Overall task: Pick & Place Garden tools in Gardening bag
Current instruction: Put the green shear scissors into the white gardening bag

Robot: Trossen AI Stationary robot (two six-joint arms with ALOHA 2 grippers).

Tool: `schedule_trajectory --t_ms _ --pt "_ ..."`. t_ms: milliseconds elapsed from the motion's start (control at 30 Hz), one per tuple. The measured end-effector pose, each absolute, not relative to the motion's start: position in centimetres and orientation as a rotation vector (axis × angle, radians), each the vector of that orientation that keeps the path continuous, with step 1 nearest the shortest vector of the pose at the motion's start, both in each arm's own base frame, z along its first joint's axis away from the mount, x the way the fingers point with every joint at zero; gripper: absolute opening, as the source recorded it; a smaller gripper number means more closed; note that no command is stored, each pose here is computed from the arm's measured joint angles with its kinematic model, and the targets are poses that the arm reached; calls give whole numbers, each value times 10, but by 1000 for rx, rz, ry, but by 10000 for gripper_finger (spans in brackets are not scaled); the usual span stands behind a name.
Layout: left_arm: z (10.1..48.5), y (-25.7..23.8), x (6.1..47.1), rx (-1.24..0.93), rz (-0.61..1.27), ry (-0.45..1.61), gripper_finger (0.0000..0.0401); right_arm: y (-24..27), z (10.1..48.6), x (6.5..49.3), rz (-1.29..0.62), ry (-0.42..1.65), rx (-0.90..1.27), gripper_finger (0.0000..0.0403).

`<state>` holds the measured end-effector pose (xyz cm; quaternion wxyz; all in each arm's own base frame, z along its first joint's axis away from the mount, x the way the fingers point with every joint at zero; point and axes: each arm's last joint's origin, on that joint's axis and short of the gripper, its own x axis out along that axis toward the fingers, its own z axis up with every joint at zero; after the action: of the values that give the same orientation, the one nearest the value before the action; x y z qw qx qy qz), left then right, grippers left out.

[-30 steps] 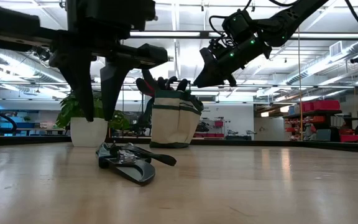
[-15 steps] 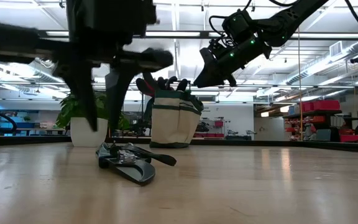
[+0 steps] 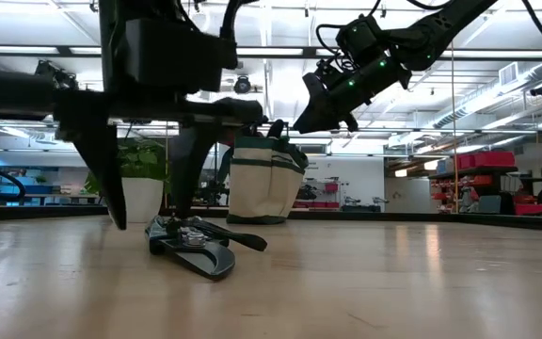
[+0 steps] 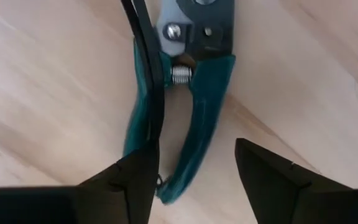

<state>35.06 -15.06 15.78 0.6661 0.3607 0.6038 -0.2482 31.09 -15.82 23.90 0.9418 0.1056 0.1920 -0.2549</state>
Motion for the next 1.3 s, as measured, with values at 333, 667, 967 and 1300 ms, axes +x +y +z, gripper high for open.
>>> schedule_trajectory --t_ms 333,667,967,1300 --pt "145 -152 353 818 -569 1390 209 -158 238 311 -520 400 217 107" --pt "142 -146 357 777 -580 1398 204 -158 238 310 -522 404 224 107" --pt "141 -138 360 720 -597 1404 204 -158 238 310 -522 404 225 107" --pt "140 -129 364 652 -610 1405 204 -158 238 310 -522 404 225 107"
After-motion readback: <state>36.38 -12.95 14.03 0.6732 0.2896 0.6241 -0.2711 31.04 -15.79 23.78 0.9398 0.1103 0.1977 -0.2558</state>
